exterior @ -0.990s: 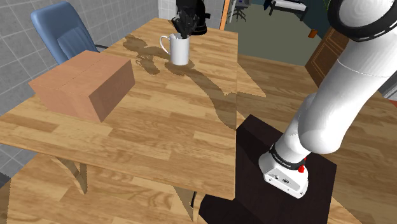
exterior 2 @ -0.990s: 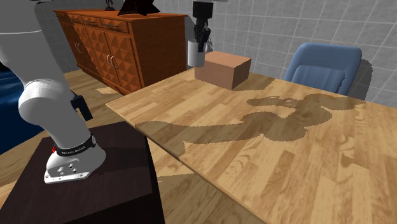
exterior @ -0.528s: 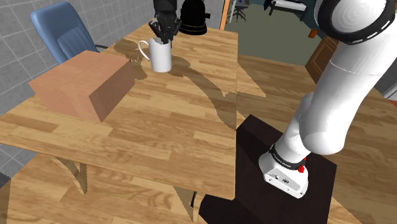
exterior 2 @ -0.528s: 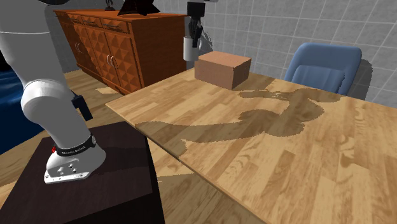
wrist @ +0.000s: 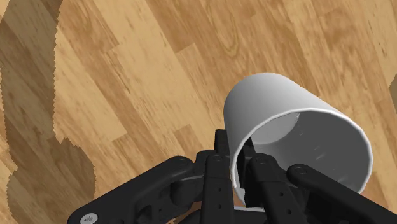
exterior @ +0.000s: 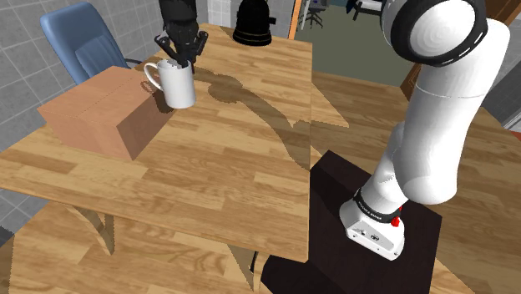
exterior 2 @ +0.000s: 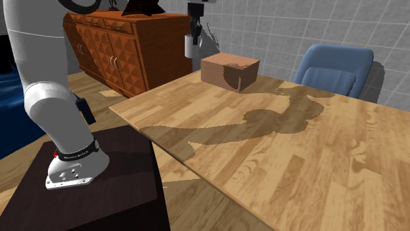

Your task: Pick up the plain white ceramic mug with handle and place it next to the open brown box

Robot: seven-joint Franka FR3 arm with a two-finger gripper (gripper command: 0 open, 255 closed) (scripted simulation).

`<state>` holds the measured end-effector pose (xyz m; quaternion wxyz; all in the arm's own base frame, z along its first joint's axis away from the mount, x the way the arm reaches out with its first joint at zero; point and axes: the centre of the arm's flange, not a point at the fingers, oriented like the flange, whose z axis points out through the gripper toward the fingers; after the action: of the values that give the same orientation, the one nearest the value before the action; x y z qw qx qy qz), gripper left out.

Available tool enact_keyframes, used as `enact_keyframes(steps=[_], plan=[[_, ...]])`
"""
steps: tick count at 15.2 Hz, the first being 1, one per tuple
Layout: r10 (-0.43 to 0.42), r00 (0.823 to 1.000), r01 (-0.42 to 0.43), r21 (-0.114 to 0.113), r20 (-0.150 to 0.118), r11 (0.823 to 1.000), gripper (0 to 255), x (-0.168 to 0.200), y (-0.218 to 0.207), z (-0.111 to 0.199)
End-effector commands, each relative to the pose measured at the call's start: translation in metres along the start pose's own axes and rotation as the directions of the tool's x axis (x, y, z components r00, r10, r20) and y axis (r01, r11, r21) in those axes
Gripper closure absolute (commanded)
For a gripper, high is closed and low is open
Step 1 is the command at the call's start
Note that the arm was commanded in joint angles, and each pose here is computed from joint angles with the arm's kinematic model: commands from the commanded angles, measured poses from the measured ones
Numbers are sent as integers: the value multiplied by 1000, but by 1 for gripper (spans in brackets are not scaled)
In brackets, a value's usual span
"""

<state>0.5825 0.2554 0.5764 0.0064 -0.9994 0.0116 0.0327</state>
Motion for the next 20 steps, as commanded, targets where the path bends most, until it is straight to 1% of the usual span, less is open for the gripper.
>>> enact_keyframes(steps=[1,3,20], plan=[[2,1000,-2,0,0,1000,255,1,-28,-3],[2,1000,-2,0,0,1000,255,1,-60,-3],[2,1000,-2,0,0,1000,255,7,-59,86]])
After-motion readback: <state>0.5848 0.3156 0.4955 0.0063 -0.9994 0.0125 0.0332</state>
